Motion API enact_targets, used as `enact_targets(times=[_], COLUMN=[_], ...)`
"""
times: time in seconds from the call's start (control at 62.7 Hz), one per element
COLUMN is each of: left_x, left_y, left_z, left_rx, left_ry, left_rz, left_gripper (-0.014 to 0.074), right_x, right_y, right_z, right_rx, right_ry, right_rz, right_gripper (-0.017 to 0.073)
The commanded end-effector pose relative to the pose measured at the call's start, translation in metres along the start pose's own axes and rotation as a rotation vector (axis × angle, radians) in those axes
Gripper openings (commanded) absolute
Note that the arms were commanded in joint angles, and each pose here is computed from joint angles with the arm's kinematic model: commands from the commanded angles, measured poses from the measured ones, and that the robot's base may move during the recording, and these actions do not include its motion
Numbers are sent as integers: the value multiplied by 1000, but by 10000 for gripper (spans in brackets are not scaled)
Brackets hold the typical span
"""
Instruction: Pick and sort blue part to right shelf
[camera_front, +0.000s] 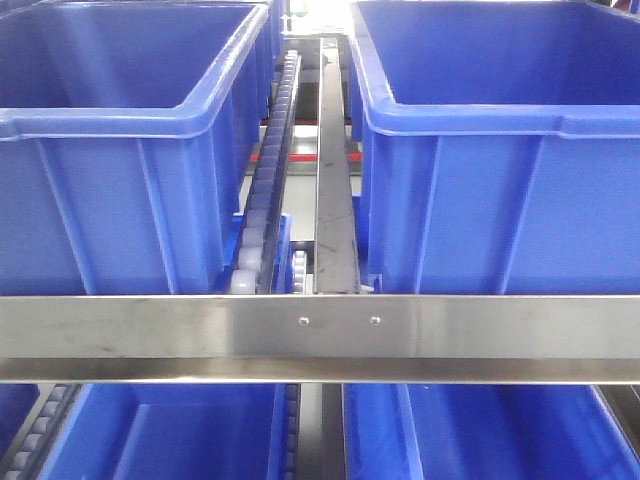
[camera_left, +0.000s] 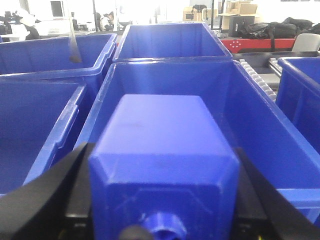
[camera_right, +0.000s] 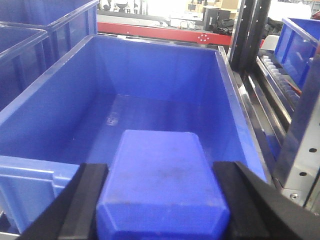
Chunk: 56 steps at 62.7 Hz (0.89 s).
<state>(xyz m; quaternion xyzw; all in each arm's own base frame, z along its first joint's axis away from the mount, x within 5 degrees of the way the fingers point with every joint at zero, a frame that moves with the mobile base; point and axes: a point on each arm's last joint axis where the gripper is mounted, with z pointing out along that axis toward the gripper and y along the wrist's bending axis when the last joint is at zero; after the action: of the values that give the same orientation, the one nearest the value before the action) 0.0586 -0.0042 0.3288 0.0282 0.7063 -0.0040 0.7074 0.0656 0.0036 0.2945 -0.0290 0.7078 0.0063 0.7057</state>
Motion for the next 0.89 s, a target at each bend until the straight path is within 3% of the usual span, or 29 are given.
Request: enact_targets(times=[0.0, 0.878], left_x=[-17, -17], left_y=[1, 1], left_z=[-1, -1], left_rx=[-13, -10], left_ry=[-110, -111], left_rz=[-9, -17], left_gripper=[331, 331], right_x=[-17, -21], right_y=[-2, -2], right_z=[-1, -2], right_rx=[17, 20], right_ry=[-110, -148], right_rz=[-10, -10], right_gripper=[426, 426])
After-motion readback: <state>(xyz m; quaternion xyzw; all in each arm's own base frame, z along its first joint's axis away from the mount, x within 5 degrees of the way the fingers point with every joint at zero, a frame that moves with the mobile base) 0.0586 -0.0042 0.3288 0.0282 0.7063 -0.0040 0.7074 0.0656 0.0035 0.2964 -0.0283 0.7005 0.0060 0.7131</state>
